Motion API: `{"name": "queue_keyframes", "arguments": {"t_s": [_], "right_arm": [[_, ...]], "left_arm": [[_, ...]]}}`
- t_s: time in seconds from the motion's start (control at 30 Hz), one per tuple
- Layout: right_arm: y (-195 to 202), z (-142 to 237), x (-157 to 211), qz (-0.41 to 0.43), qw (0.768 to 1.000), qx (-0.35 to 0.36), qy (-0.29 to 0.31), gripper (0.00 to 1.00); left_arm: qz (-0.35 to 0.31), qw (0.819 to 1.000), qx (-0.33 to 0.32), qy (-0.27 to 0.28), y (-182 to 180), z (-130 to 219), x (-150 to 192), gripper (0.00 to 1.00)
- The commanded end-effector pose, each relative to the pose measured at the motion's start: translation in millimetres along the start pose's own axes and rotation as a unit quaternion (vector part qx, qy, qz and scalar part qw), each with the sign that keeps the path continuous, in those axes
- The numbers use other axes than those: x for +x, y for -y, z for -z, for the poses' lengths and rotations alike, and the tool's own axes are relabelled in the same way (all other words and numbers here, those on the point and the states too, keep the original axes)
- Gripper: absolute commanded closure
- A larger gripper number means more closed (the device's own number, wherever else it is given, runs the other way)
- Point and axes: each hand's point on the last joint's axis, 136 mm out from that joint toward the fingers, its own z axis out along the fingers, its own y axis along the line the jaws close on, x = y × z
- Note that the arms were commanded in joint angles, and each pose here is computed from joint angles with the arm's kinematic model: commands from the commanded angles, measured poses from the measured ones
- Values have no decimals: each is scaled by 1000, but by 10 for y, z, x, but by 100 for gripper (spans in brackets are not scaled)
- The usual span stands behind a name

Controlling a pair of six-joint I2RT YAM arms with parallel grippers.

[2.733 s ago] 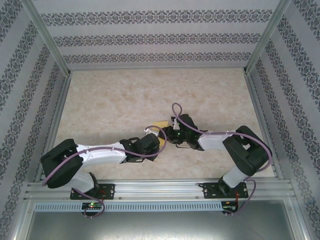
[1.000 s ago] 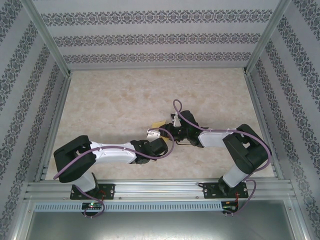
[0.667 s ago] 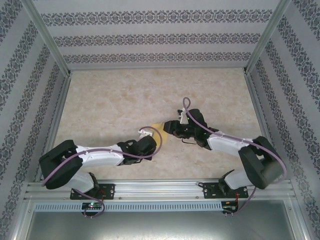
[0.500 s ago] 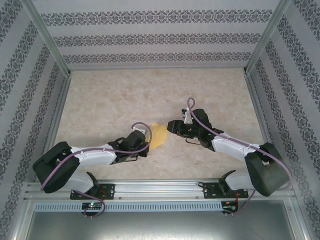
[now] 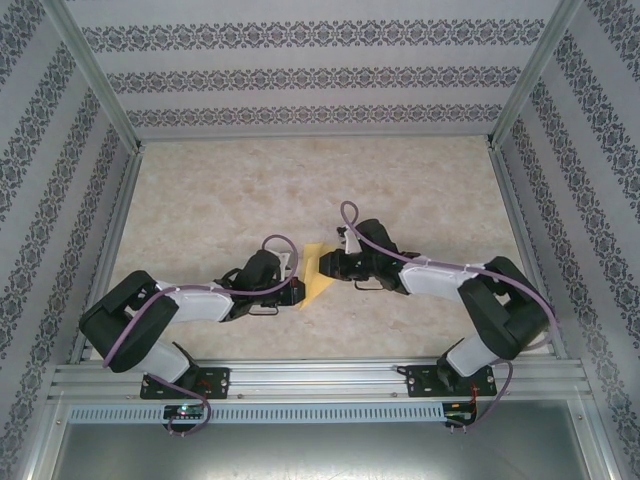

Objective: Fold a paper plane with a square sheet of paper (pick it up from the middle)
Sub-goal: Fourth fold the wing at the center of the table.

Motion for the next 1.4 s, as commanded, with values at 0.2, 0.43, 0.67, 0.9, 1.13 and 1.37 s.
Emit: {"name": "queue_keyframes", "arguments": {"t_s": [0.2,0.43,0.67,0.9,1.13,1.37], "right_arm": [[-240,-280,-85,15,999,-49,-20,85],[-113,-317,-84,3,999,-32,-18,86],[-81,-367,-64,-1,999,-33,-27,86],[111,-458,-92,-21,999,-7,-23,84],[264,-472,-135,-39,999,11,-9,84],[301,-469,-150,-46,999,16,-7,84]], "left_arm": [[57,998,38,-15,-56,-65,15,95],[84,995,59,-13,-75,-39,-46,95],[108,991,73,-25,-74,-55,-76,95],[118,987,97,-41,-10,-109,-91,94],[118,990,65,-44,-94,-96,-82,89],[115,992,35,-40,-198,-57,-43,79]]}}
